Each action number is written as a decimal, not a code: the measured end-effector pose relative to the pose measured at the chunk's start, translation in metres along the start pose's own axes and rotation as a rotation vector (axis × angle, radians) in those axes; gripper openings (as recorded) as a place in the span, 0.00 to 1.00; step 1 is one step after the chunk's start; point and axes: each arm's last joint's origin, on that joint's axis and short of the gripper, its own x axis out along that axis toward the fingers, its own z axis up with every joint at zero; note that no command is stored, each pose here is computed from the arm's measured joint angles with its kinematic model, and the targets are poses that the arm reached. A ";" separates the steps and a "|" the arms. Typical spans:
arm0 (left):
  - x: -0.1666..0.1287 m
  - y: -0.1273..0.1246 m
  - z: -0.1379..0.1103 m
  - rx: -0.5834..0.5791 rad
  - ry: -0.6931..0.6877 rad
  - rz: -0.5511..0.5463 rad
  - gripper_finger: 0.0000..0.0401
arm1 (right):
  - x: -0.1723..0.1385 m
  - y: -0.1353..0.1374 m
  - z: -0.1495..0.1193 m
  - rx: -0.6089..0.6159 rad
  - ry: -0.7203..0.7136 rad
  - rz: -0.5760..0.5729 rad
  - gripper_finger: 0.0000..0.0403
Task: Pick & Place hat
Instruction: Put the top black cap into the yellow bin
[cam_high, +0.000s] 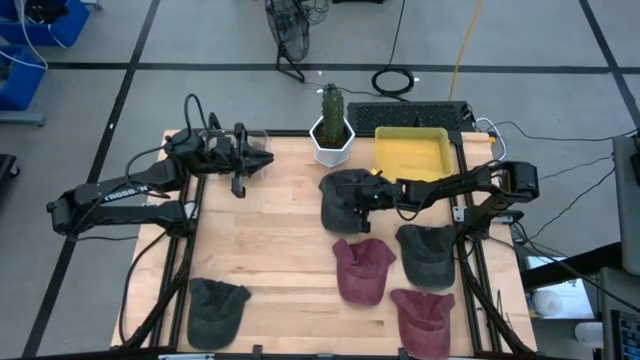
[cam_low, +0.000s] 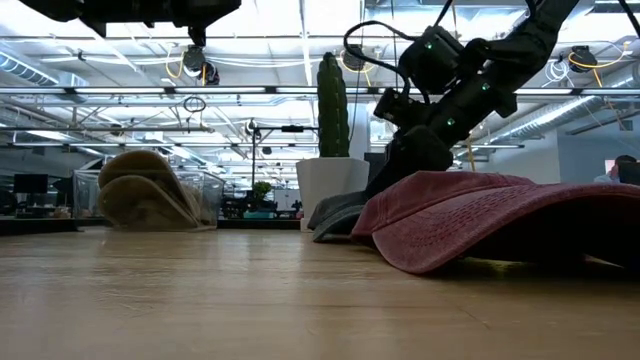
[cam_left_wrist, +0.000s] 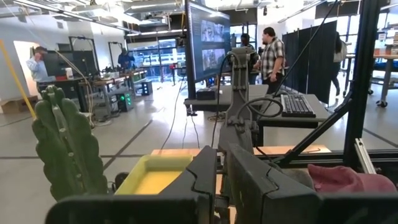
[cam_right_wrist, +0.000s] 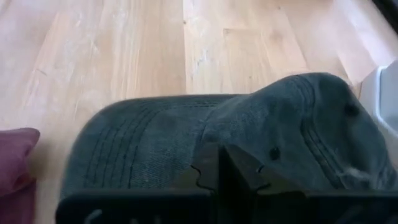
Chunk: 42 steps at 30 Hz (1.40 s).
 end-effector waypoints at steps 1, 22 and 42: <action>0.000 0.000 0.000 0.000 0.001 0.000 0.12 | -0.003 0.000 0.002 -0.004 -0.011 0.000 0.01; 0.001 -0.001 -0.001 0.008 0.013 0.040 0.12 | -0.144 -0.024 0.082 -0.213 0.046 -0.294 0.01; 0.001 -0.001 -0.001 0.009 0.013 0.039 0.12 | -0.154 -0.097 0.026 -0.283 0.388 -0.435 0.01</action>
